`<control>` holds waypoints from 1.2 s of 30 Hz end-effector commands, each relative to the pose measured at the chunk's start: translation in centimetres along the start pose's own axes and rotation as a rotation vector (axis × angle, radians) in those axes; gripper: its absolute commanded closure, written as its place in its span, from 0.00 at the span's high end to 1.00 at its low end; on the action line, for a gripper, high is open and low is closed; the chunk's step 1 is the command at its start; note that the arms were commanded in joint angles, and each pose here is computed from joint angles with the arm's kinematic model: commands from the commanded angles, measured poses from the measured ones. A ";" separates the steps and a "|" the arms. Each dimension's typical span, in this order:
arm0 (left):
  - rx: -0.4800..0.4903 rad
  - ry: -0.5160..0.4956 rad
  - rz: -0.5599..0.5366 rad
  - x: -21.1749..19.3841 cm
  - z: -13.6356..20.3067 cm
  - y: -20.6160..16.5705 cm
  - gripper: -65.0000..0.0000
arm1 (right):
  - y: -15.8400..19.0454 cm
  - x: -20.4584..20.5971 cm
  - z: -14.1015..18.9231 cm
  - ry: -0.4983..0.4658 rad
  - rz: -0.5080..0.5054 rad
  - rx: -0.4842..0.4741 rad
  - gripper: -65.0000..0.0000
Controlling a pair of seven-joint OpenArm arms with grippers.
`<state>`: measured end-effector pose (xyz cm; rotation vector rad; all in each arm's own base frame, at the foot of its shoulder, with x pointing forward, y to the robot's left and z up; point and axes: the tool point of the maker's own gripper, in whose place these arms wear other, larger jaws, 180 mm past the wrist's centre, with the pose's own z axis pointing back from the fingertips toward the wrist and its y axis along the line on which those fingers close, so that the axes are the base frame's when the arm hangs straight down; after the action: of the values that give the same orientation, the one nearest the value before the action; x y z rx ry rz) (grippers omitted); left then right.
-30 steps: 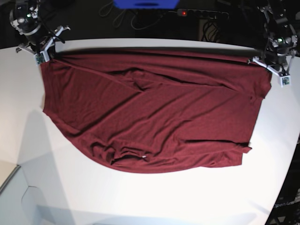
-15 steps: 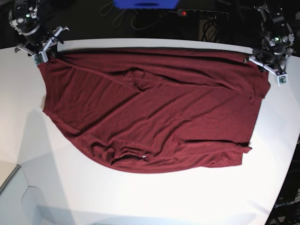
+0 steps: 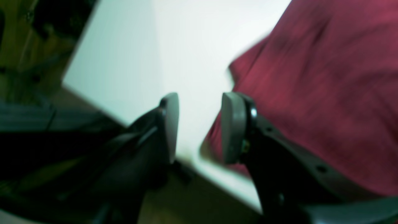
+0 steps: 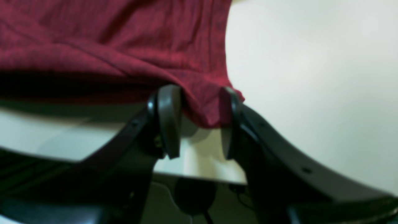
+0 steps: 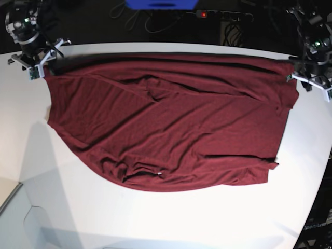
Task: Layout the t-shirt on the table in an organized manner, then fold the t-shirt properly
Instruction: 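Release the shirt edge and raise both grippers away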
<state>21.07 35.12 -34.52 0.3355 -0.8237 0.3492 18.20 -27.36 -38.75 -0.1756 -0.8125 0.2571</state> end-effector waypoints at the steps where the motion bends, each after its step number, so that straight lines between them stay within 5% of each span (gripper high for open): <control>1: 0.014 -0.056 -0.009 1.8 0.3 0.5 0.34 | -1.1 0.9 0.4 -0.034 0.004 -0.027 0.33; 16: 0.002 -0.132 0.032 5.1 -0.3 -0.4 0.35 | -0.8 -4.2 0.4 0.088 -0.049 -0.020 0.34; 24: 0.008 -0.136 0.026 5.3 -0.2 -0.2 0.35 | -0.7 -4.5 0.6 0.097 -0.048 -0.019 0.61; 36: 0.085 -0.099 0.046 3.5 0.3 3.2 0.35 | -6.8 -1.2 2.2 -0.017 -0.124 -0.224 0.63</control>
<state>21.28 37.81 -32.51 0.3919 -0.8752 0.4204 16.52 -33.57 -37.48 -0.3159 -0.8336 0.0415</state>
